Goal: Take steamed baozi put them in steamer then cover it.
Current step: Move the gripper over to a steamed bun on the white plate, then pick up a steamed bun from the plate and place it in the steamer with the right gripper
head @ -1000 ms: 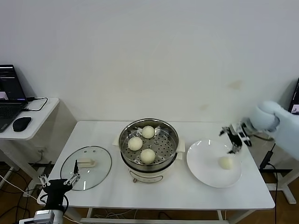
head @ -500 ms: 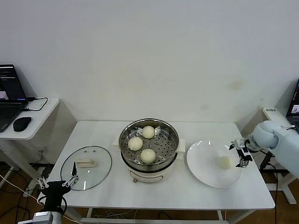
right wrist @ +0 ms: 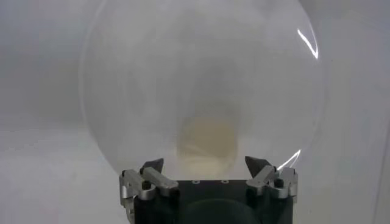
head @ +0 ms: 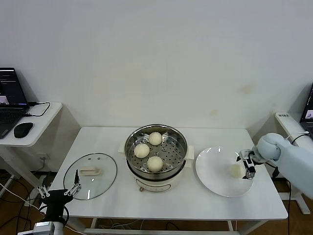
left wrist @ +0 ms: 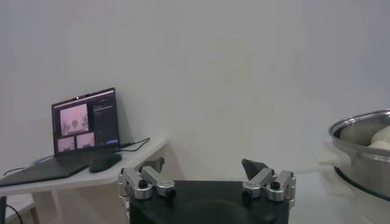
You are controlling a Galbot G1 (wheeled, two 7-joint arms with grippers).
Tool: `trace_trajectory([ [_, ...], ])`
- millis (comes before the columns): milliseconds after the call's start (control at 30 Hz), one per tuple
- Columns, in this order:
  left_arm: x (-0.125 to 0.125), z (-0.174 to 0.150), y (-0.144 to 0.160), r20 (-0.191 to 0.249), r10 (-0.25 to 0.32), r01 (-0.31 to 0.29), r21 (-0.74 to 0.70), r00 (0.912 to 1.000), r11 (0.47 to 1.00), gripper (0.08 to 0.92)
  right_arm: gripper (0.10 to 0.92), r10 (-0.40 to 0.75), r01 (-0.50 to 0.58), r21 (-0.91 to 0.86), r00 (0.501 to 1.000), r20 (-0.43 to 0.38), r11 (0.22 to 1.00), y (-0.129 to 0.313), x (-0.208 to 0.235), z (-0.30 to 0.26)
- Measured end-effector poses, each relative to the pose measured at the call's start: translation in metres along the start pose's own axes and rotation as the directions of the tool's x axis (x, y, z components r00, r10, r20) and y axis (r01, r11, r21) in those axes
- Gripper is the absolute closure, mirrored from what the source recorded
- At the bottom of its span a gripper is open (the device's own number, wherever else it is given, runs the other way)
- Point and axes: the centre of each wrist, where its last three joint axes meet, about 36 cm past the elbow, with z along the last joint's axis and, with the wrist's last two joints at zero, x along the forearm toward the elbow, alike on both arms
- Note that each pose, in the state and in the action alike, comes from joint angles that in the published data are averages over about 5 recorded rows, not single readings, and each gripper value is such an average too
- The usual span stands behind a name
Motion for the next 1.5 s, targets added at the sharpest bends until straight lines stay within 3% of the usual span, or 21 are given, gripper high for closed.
trace_trajectory([
  [467, 0.0, 0.002, 0.0, -0.005, -0.005, 0.005, 0.002, 1.0, 1.0, 0.177, 0.361, -0.009, 0.009, -0.011, 1.0, -0.012, 1.0, -0.002, -0.01, -0.002],
  [900, -0.001, -0.003, 0.001, 0.01, -0.007, 0.007, 0.006, 0.9999, 1.0, 0.177, 0.411, -0.001, 0.001, -0.012, 1.0, -0.007, 1.0, -0.009, 0.009, -0.001],
  [1167, -0.003, -0.007, 0.0, 0.022, -0.001, 0.001, 0.01, 0.9998, 1.0, 0.177, 0.41, 0.045, -0.045, -0.018, 0.999, 0.014, 0.999, -0.028, 0.061, -0.008],
  [1500, -0.007, -0.013, -0.004, 0.034, 0.015, -0.016, 0.021, 0.9993, 1.0, 0.177, 0.398, 0.162, -0.164, 0.011, 0.98, 0.115, 0.986, -0.067, 0.161, -0.066],
])
